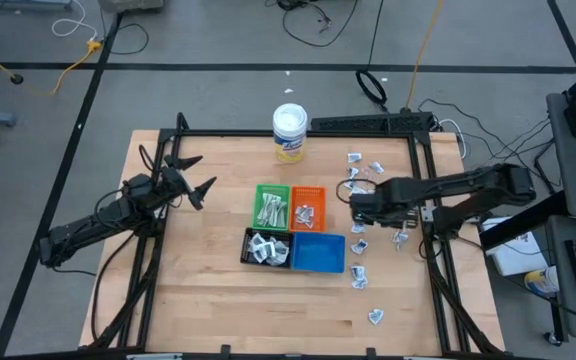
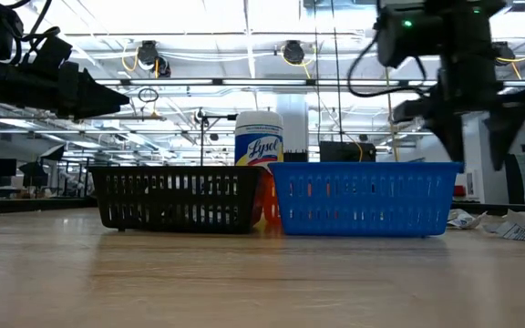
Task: Pick & Place First Aid Supplies
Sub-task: Put the ointment pack into the orange bin
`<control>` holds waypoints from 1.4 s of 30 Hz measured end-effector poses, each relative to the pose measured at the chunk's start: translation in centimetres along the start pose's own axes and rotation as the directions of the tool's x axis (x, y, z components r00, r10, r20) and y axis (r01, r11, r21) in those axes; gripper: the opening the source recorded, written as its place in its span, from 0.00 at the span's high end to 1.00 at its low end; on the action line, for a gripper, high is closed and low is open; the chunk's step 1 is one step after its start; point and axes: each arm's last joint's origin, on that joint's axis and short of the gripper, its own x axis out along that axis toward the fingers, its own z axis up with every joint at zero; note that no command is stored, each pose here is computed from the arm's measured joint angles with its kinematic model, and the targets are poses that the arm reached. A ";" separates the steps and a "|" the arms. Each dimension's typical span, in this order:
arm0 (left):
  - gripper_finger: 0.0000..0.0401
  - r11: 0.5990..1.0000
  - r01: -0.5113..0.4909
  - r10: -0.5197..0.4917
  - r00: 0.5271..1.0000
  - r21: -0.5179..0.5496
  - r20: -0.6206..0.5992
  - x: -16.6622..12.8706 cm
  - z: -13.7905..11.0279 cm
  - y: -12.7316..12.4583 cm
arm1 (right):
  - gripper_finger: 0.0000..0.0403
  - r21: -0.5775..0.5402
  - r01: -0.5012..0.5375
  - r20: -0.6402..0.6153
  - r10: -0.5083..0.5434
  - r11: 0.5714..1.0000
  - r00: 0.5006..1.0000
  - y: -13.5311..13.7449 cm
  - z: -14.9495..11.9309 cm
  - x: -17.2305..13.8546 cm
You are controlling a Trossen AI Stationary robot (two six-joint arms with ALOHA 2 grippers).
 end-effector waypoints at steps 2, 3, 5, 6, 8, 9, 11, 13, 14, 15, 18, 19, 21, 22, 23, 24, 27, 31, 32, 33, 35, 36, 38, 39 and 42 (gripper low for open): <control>0.02 1.000 0.000 0.000 1.000 0.000 0.000 0.0 0.0 0.0 | 0.52 0.039 0.010 0.001 -0.010 0.999 1.000 -0.9 0.1 0.2; 0.02 1.000 0.000 0.000 1.000 0.000 0.000 0.0 0.0 0.0 | 0.52 0.057 0.012 0.002 -0.012 0.998 1.000 -1.3 0.2 0.3; 0.02 1.000 0.000 0.000 1.000 0.000 0.000 0.0 0.0 0.0 | 0.52 0.090 0.022 0.001 -0.022 0.996 1.000 -2.0 0.3 0.7; 0.02 1.000 0.000 0.000 1.000 0.000 0.000 0.0 0.0 0.0 | 0.52 0.105 0.033 0.001 -0.033 0.994 0.999 -2.2 0.3 1.0; 0.02 1.000 0.000 0.000 1.000 0.000 0.000 0.0 0.0 0.0 | 0.52 0.126 0.069 -0.026 -0.066 0.990 0.997 -2.6 0.2 1.8; 0.02 1.000 0.000 0.000 1.000 0.000 0.000 0.0 0.0 0.0 | 0.52 0.133 0.083 -0.037 -0.078 0.988 0.996 -2.8 0.2 2.2; 0.02 1.000 0.000 0.000 1.000 0.000 0.000 0.0 0.0 0.0 | 0.52 0.149 0.101 -0.041 -0.096 0.984 0.995 -3.1 0.2 2.9; 0.02 1.000 0.000 0.000 1.000 0.000 0.000 0.0 0.0 0.0 | 0.52 0.165 0.118 -0.038 -0.113 0.979 0.993 -3.3 0.2 3.6; 0.02 1.000 0.000 0.000 1.000 0.000 0.000 0.0 0.0 0.0 | 0.52 0.169 0.122 -0.038 -0.117 0.978 0.992 -3.4 0.2 3.9; 0.02 1.000 0.000 0.000 1.000 0.000 0.000 0.0 0.0 0.0 | 0.52 0.176 0.127 -0.037 -0.122 0.976 0.992 -3.6 0.2 4.2; 0.02 1.000 0.000 0.000 1.000 0.000 0.000 0.0 0.0 0.0 | 0.52 0.190 0.135 -0.037 -0.130 0.972 0.991 -4.0 0.2 5.1; 0.02 1.000 0.000 0.000 1.000 0.000 0.000 0.0 0.0 0.0 | 0.52 0.195 0.133 -0.039 -0.127 0.972 0.991 -4.1 0.3 5.4; 0.02 1.000 0.000 0.000 1.000 0.000 0.000 0.0 0.0 0.0 | 0.52 0.203 0.128 -0.045 -0.121 0.971 0.992 -4.2 0.4 6.0; 0.02 1.000 0.000 0.000 1.000 0.000 0.000 0.0 0.0 0.0 | 0.52 0.204 0.123 -0.050 -0.116 0.971 0.992 -4.2 0.5 6.3; 0.02 1.000 0.000 0.000 1.000 0.000 0.000 0.0 0.0 0.0 | 0.52 0.202 0.116 -0.053 -0.107 0.972 0.993 -4.2 0.6 6.5; 0.02 1.000 0.000 0.000 1.000 0.000 0.000 0.0 0.0 0.0 | 0.53 0.203 0.105 -0.056 -0.096 0.974 0.994 -4.1 0.7 6.6; 0.02 1.000 0.000 0.000 1.000 0.000 0.000 0.0 0.0 0.0 | 0.57 0.203 0.093 -0.061 -0.082 0.975 0.995 -4.0 1.0 6.7; 0.02 1.000 0.000 0.000 1.000 0.000 0.000 0.0 0.0 0.0 | 0.69 0.188 0.091 -0.068 -0.079 0.978 0.995 -4.0 1.3 6.7; 0.02 1.000 0.000 0.000 1.000 0.000 0.000 0.0 0.0 0.0 | 0.72 0.188 0.093 -0.076 -0.080 0.978 0.994 -4.0 1.4 6.7; 0.02 1.000 0.000 0.000 1.000 0.000 0.000 0.0 0.0 0.0 | 0.75 0.188 0.094 -0.081 -0.080 0.978 0.994 -4.0 1.4 6.8; 0.02 1.000 0.000 0.000 1.000 0.000 0.000 0.0 0.0 0.0 | 0.81 0.183 0.083 -0.083 -0.068 0.980 0.994 -3.9 1.4 6.8; 0.02 1.000 0.000 0.000 1.000 0.000 0.001 0.0 0.0 0.0 | 0.85 0.180 0.073 -0.083 -0.059 0.981 0.995 -3.8 1.4 6.8; 0.02 1.000 0.000 0.000 1.000 0.000 0.000 0.0 0.0 0.0 | 0.92 0.152 0.050 -0.084 -0.038 0.987 0.996 -3.5 1.4 6.6; 0.02 1.000 0.000 0.000 1.000 0.000 0.000 0.0 0.0 0.0 | 0.96 0.132 0.035 -0.084 -0.024 0.991 0.996 -3.2 1.4 6.3; 0.02 1.000 0.000 0.000 1.000 0.000 0.000 0.0 0.0 0.0 | 0.98 0.069 -0.015 -0.083 0.021 0.998 0.996 -2.4 1.4 5.2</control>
